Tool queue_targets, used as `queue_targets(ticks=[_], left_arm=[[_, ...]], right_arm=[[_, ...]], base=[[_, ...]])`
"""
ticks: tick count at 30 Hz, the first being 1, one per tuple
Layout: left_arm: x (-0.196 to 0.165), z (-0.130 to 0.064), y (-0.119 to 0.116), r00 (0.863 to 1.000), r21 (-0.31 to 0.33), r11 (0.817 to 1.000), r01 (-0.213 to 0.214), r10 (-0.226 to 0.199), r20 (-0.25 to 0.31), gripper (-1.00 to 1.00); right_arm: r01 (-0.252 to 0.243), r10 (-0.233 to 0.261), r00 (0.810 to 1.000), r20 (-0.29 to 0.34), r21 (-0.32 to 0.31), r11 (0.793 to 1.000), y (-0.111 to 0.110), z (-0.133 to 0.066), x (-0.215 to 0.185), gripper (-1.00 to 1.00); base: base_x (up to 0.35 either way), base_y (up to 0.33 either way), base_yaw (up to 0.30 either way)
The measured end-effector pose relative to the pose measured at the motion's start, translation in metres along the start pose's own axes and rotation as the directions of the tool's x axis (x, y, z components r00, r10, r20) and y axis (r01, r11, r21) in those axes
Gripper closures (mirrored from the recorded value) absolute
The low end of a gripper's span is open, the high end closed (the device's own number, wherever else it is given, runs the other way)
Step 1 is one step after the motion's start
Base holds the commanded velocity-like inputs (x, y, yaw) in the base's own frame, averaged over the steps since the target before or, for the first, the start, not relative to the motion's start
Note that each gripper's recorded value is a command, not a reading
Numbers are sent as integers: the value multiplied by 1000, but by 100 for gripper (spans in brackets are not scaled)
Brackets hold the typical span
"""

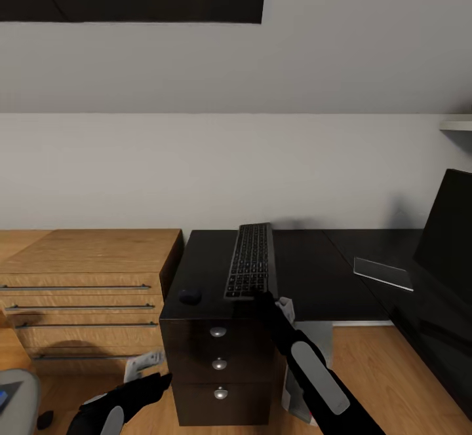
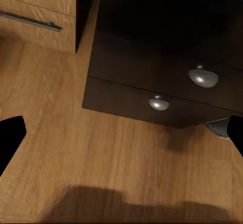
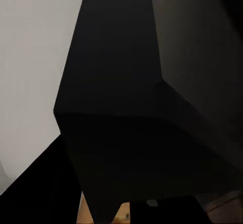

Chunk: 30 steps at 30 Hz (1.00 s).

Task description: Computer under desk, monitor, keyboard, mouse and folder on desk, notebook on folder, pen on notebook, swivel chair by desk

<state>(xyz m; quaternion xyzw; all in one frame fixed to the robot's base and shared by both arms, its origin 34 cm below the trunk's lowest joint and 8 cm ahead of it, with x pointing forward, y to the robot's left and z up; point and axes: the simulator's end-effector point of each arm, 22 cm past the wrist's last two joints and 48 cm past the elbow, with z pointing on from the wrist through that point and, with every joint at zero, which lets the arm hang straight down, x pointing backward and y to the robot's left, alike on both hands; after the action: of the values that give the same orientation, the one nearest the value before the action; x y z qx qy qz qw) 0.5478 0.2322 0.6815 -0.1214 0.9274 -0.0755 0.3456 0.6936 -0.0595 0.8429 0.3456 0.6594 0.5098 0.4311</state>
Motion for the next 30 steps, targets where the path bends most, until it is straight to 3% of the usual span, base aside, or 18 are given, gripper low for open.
queue_targets(ticks=[3, 6, 18, 27, 30], left_arm=[[28, 13, 11, 998, -25, 1000, 4, -6, -69, -100], [44, 19, 18, 995, -41, 999, 6, -10, -100, -100], [57, 37, 54, 998, -105, 994, 31, -36, -48, -100], [53, 37, 48, 999, -97, 995, 31, -35, -36, -100], [57, 41, 47, 999, -97, 995, 24, -27, -37, -100]], right_arm=[[6, -6, 1000, -14, 2, 1000, -1, 0, 6, 100], [8, -8, 1000, -16, 4, 1000, -2, 0, 7, 100], [9, -9, 1000, -23, -22, 1000, 3, 0, 12, 100], [9, -10, 1000, -20, -19, 1000, 1, 0, 9, 100], [7, -7, 1000, -25, 18, 1000, -22, 0, 14, 100]], base=[[-172, 116, 0], [-232, 162, 0], [-230, 164, 0], [-10, 7, 0], [0, 0, 0]])
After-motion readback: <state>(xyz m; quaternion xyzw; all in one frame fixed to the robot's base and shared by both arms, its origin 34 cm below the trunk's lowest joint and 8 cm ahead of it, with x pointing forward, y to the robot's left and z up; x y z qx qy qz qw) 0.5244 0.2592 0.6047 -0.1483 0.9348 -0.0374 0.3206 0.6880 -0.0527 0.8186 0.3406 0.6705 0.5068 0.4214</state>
